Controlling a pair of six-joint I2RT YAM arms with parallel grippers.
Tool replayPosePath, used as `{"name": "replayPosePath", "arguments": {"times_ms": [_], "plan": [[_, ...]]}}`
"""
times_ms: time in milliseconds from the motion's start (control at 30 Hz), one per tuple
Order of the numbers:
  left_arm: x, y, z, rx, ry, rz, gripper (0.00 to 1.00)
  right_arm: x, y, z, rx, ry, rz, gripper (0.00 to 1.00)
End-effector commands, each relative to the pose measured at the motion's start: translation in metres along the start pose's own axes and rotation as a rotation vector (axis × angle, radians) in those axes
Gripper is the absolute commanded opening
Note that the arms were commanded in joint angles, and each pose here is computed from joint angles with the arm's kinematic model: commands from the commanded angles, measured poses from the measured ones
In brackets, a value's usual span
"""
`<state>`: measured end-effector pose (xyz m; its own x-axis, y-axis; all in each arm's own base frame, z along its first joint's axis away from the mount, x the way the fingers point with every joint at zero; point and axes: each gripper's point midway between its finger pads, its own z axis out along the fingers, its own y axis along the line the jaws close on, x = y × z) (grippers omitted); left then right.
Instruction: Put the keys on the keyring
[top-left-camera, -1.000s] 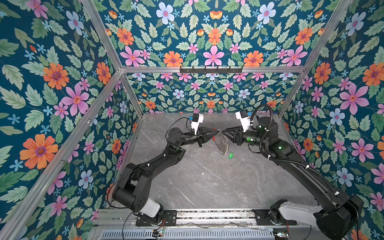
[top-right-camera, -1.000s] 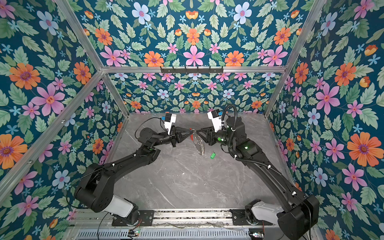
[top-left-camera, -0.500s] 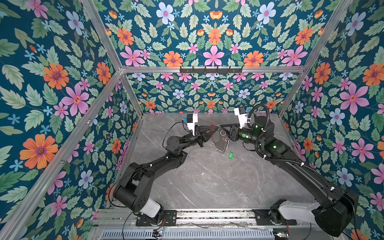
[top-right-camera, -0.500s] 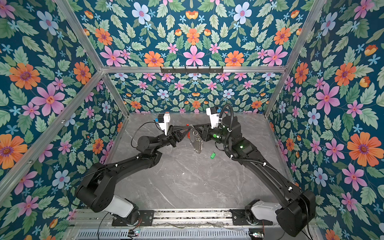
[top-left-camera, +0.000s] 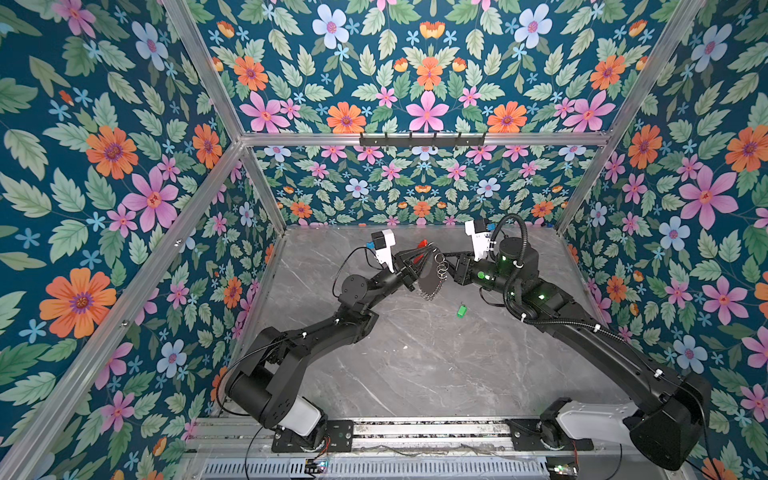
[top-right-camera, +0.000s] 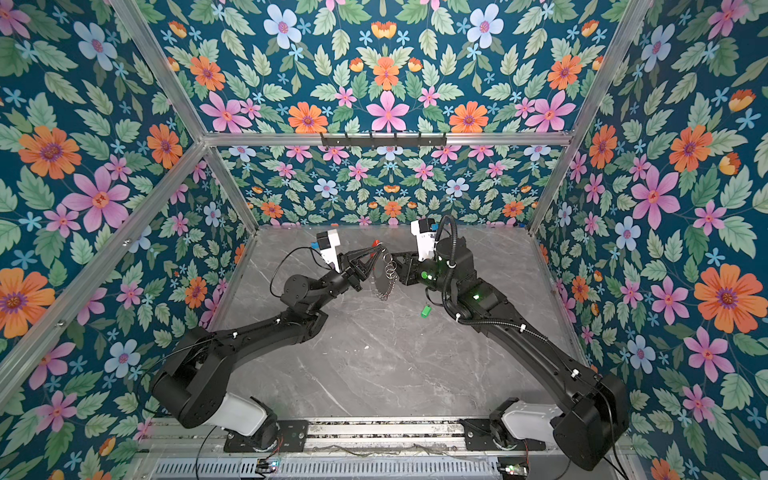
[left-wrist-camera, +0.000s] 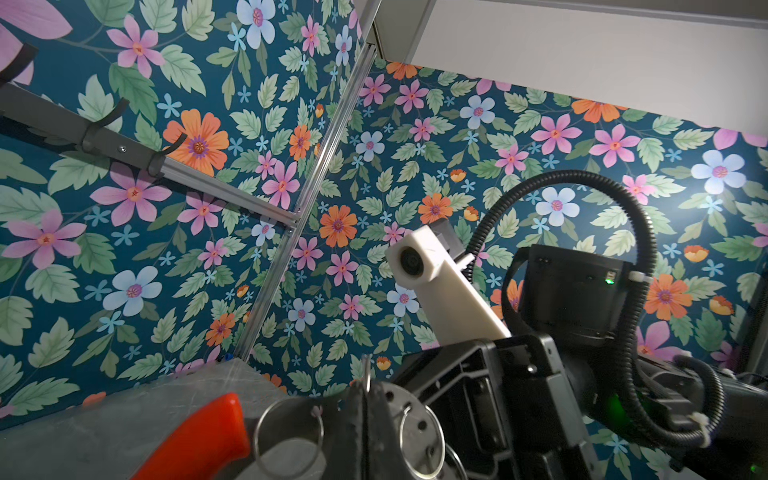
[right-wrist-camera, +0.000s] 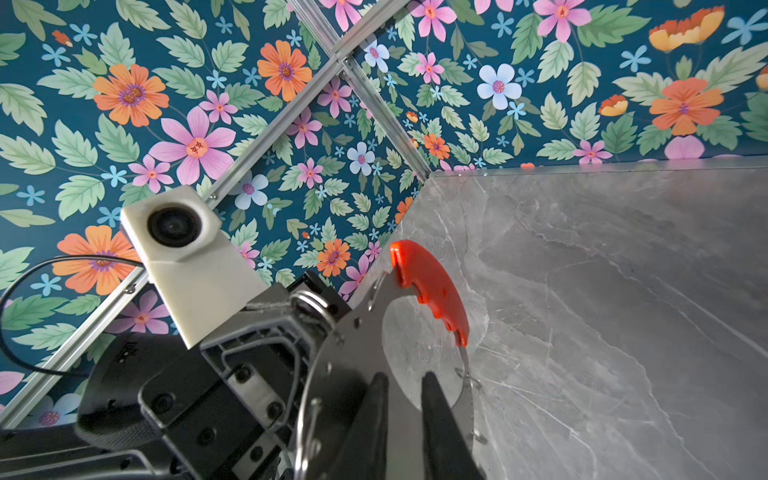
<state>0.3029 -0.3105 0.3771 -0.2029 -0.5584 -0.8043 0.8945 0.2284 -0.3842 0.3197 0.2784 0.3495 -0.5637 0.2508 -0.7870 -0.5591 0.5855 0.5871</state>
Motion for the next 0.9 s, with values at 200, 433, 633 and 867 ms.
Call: {"name": "replayPosePath", "arguments": {"times_ms": [200, 433, 633, 867], "plan": [[0.004, 0.004, 0.005, -0.059, 0.052, 0.071, 0.0, 0.007, 0.001, -0.024, 0.024, -0.005, -0.138, 0.64], [0.002, 0.002, 0.008, -0.067, 0.068, 0.067, 0.0, 0.016, 0.003, -0.024, -0.011, 0.025, -0.239, 0.73], [-0.001, -0.002, 0.01, -0.066, 0.07, 0.061, 0.0, 0.017, -0.016, -0.013, 0.077, 0.035, -0.311, 0.7], [-0.007, -0.001, 0.004, -0.078, -0.002, 0.076, 0.0, 0.029, 0.01, 0.001, -0.051, 0.058, -0.301, 0.48]]}}
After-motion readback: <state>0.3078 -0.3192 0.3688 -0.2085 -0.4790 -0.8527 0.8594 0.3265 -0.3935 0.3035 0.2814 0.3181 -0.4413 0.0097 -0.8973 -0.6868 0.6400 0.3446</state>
